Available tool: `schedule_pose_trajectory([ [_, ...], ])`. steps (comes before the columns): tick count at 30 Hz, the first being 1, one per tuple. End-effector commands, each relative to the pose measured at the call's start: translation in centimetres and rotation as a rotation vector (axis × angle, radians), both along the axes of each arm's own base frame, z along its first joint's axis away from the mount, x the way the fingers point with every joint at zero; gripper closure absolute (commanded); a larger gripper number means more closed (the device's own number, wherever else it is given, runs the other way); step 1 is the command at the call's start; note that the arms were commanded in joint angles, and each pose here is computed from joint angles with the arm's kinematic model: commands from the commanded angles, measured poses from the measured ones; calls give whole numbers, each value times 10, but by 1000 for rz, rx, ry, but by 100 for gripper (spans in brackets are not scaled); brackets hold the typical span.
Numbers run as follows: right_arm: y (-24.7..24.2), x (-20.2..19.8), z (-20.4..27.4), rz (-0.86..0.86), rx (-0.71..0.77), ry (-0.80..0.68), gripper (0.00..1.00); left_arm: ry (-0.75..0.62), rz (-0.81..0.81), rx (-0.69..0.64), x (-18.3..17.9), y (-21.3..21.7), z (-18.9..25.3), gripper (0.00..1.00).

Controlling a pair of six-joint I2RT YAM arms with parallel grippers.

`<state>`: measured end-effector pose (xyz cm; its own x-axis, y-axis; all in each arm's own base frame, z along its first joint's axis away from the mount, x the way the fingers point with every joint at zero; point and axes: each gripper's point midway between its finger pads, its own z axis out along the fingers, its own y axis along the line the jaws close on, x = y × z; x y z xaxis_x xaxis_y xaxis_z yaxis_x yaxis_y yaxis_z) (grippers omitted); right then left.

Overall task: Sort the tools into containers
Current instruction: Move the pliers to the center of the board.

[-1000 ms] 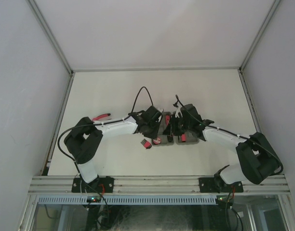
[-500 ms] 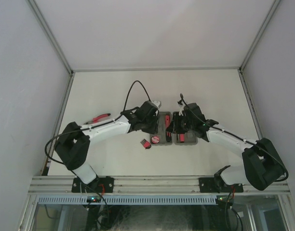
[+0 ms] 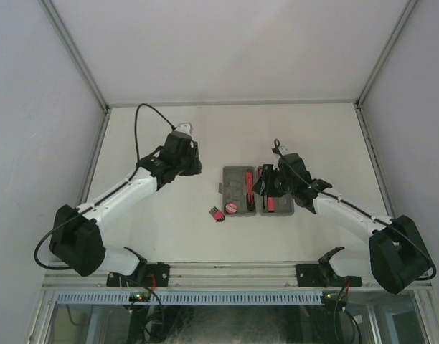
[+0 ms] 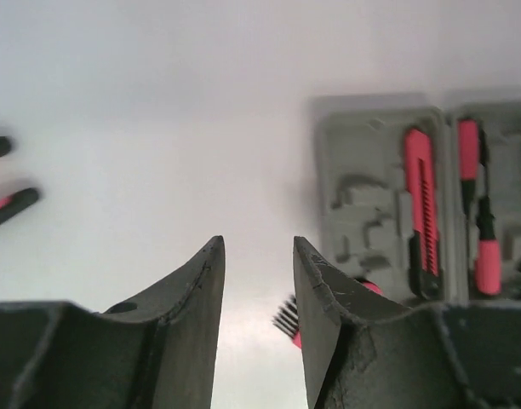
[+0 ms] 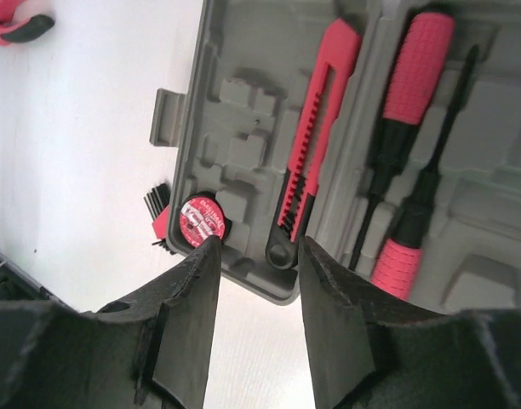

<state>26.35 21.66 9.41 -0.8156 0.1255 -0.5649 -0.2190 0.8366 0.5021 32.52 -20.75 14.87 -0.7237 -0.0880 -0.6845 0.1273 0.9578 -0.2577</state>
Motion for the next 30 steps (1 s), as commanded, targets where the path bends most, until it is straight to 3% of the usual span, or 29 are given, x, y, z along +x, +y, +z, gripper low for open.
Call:
schedule_pose_trajectory([
  [1,-22,14,20,-67,-48,-120,58,-78,170,44,7,49,15,56],
  [6,-48,26,42,-150,-57,-198,53,-167,308,94,8,85,32,46],
  [13,-78,34,64,-250,-31,-276,44,-176,482,82,10,126,31,41],
  [18,-94,35,72,-332,-16,-325,35,-104,613,36,8,149,11,39],
  [25,-101,31,64,-367,-18,-303,35,69,811,3,2,182,-39,33],
  [30,-97,28,56,-360,2,-267,35,102,893,-6,7,191,-53,29],
])
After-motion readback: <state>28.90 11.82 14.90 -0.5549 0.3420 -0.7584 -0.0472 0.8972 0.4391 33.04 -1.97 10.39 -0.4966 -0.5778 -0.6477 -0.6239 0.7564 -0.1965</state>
